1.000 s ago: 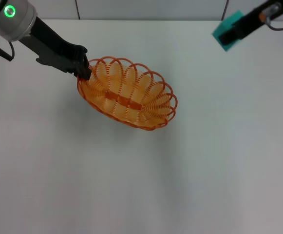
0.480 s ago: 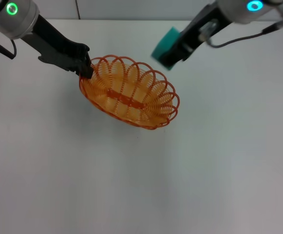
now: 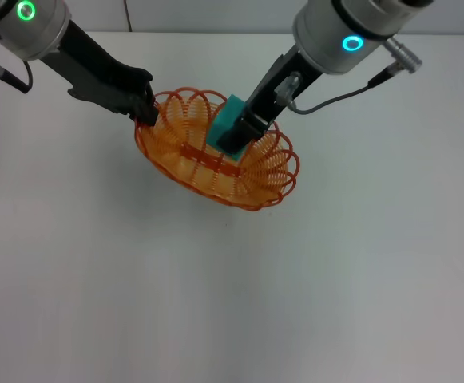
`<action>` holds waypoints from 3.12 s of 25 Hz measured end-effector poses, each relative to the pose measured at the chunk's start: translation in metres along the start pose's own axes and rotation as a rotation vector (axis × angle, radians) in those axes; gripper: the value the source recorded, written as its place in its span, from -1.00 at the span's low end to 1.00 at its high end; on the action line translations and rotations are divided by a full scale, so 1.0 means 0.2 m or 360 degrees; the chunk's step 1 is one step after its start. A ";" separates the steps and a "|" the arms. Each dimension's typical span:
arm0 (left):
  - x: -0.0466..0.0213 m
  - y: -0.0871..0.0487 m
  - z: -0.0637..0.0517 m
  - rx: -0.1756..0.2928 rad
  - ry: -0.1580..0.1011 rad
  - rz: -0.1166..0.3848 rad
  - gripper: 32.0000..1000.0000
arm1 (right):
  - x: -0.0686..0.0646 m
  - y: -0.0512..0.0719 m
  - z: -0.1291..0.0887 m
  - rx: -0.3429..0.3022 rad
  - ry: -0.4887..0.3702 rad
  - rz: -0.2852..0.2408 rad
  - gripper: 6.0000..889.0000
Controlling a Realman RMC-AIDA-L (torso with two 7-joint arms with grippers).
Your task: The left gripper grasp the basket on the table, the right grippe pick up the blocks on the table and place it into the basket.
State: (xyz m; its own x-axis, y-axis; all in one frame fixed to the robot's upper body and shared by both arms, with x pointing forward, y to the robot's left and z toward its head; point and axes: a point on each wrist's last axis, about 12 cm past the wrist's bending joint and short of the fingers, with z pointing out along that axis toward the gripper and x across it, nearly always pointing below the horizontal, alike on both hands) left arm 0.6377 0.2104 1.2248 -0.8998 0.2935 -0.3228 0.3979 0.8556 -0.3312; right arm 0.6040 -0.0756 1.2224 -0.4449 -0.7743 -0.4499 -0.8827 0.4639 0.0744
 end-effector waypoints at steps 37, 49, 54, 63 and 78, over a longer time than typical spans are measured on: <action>-0.017 -0.02 0.00 0.0034 -0.0004 0.0020 -0.87 | 0.03 -0.03 0.07 -0.0050 0.0031 0.0044 0.27; -0.015 -0.01 0.00 0.0032 -0.0007 0.0017 -0.87 | 0.02 -0.03 0.07 -0.0072 -0.0006 0.0060 0.90; -0.015 -0.01 0.00 0.0032 -0.0008 0.0016 -0.87 | 0.03 -0.03 0.07 -0.0070 -0.0003 0.0059 0.99; -0.011 -0.01 0.01 0.0033 -0.0005 0.0017 -0.87 | 0.02 -0.03 0.06 -0.0064 -0.0006 0.0063 0.99; -0.009 0.00 0.00 0.0028 -0.0010 0.0023 -0.87 | 0.07 0.03 -0.08 -0.0040 -0.0075 0.0081 0.99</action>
State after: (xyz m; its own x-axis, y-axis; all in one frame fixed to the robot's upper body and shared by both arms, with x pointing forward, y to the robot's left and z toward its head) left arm 0.6397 0.2100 1.2246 -0.8929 0.3028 -0.3333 0.4138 0.8436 -0.3421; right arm 0.5899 -0.0905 1.2303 -0.4824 -0.7284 -0.4865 -0.8628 0.4910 0.1203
